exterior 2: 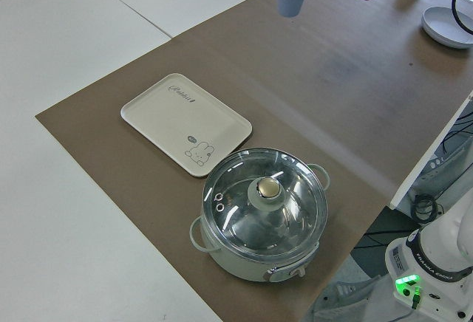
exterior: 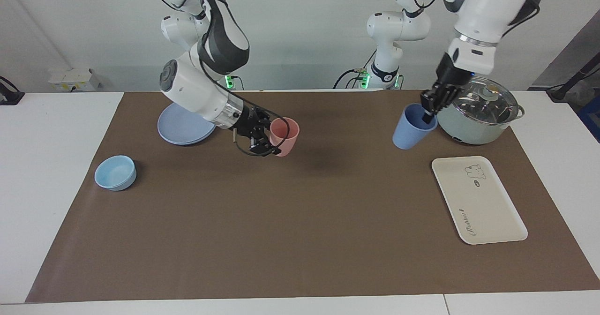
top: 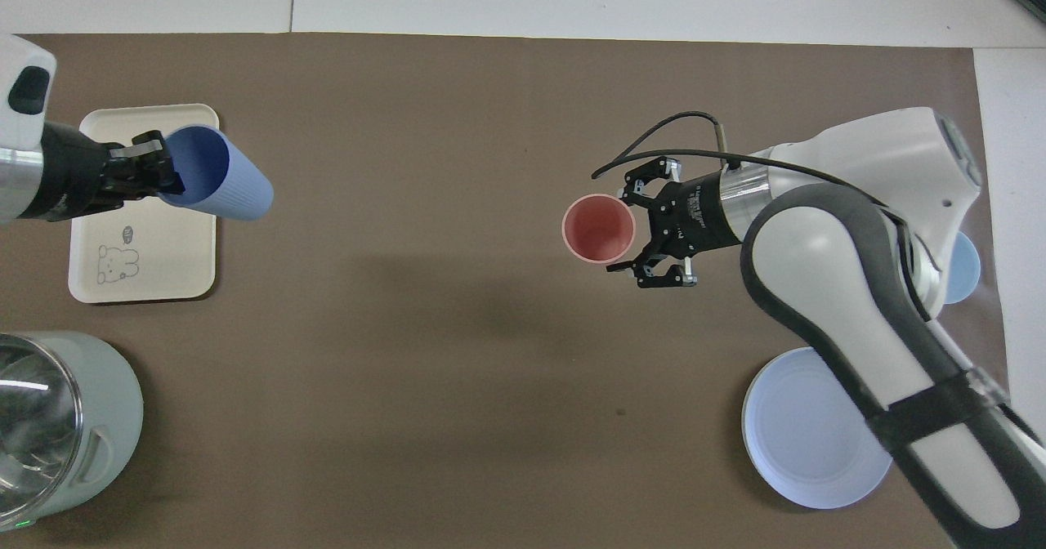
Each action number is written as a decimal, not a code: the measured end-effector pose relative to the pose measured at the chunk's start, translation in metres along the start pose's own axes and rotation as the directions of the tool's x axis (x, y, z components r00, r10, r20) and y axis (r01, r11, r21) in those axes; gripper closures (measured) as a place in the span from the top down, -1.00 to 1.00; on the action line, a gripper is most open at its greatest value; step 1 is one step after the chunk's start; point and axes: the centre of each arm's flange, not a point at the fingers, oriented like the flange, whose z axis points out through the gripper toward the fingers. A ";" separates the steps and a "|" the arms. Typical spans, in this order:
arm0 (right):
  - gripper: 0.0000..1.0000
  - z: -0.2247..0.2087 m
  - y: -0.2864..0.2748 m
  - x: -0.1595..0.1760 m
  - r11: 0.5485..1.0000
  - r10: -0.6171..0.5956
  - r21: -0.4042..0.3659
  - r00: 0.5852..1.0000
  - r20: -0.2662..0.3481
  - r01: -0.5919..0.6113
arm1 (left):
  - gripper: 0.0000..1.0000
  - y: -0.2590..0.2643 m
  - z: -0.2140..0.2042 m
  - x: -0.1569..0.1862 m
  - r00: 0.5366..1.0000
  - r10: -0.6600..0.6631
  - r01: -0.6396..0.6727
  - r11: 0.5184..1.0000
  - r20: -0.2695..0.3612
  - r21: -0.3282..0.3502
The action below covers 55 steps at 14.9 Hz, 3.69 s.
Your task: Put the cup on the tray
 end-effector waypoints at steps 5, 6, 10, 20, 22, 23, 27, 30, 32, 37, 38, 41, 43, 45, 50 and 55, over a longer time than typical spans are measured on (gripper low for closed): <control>0.49 -0.052 -0.002 0.129 0.999 -0.041 0.026 0.999 0.014 0.041 | -0.89 -0.130 0.071 0.051 0.996 0.091 -0.091 0.996 0.002 0.022; 0.49 -0.050 -0.001 0.150 0.998 -0.050 0.023 0.999 0.015 0.050 | -0.89 -0.154 0.088 0.062 0.994 0.109 -0.109 0.994 0.001 0.015; 0.49 -0.041 -0.001 0.229 0.996 -0.084 0.017 0.996 0.027 0.083 | -0.89 -0.198 0.159 0.086 0.987 0.154 -0.153 0.988 -0.039 0.025; 0.49 -0.037 0.004 0.298 0.997 -0.079 0.023 0.996 0.046 0.078 | 0.30 -0.179 0.158 0.094 0.953 0.302 -0.301 0.953 -0.030 0.029; 0.49 -0.037 0.003 0.304 0.997 -0.053 0.053 0.998 0.020 0.052 | 0.72 -0.153 0.120 0.091 0.922 0.386 -0.387 0.919 0.035 0.067; 0.49 -0.038 0.002 0.306 0.997 -0.029 0.071 1.000 0.011 0.028 | 0.93 -0.136 0.099 0.085 0.903 0.424 -0.428 0.900 0.070 0.083; 0.74 -0.038 0.001 0.308 0.996 0.002 0.086 1.000 0.003 -0.002 | 1.00 -0.069 0.042 0.039 0.835 0.523 -0.543 0.834 0.171 0.097; 0.89 -0.043 -0.001 0.307 0.995 0.000 0.101 1.000 -0.008 0.001 | 1.00 -0.030 0.034 -0.001 0.830 0.504 -0.536 0.840 0.240 0.089; 0.90 -0.055 -0.002 0.302 0.992 -0.024 0.122 0.999 -0.030 0.028 | 1.00 -0.006 0.036 -0.022 0.836 0.483 -0.520 0.849 0.259 0.096; 0.93 -0.112 0.004 0.270 0.952 -0.289 0.026 0.924 -0.252 0.305 | 1.00 0.016 0.009 -0.044 0.858 0.454 -0.489 0.865 0.241 0.112; 0.95 -0.123 0.007 0.262 0.933 -0.346 -0.012 0.892 -0.292 0.359 | 1.00 0.016 -0.006 -0.044 0.862 0.451 -0.484 0.868 0.230 0.112; 0.98 -0.145 0.019 0.234 0.840 -0.541 -0.175 0.774 -0.328 0.513 | 1.00 0.017 -0.058 -0.040 0.875 0.444 -0.469 0.876 0.193 0.113; 0.99 -0.154 0.029 0.209 0.741 -0.672 -0.298 0.675 -0.306 0.602 | 1.00 0.016 -0.071 -0.038 0.874 0.452 -0.474 0.873 0.180 0.112; 0.99 -0.157 0.036 0.171 0.638 -0.770 -0.379 0.575 -0.277 0.671 | 1.00 0.012 -0.065 -0.034 0.862 0.469 -0.493 0.863 0.192 0.107; 0.99 -0.157 0.050 0.088 0.378 -0.925 -0.485 0.342 -0.166 0.789 | 1.00 0.007 -0.046 -0.014 0.851 0.476 -0.506 0.857 0.222 0.103; 0.99 -0.185 0.042 0.025 0.252 -0.967 -0.589 0.175 -0.186 0.768 | 1.00 0.006 -0.043 -0.012 0.837 0.501 -0.530 0.842 0.222 0.097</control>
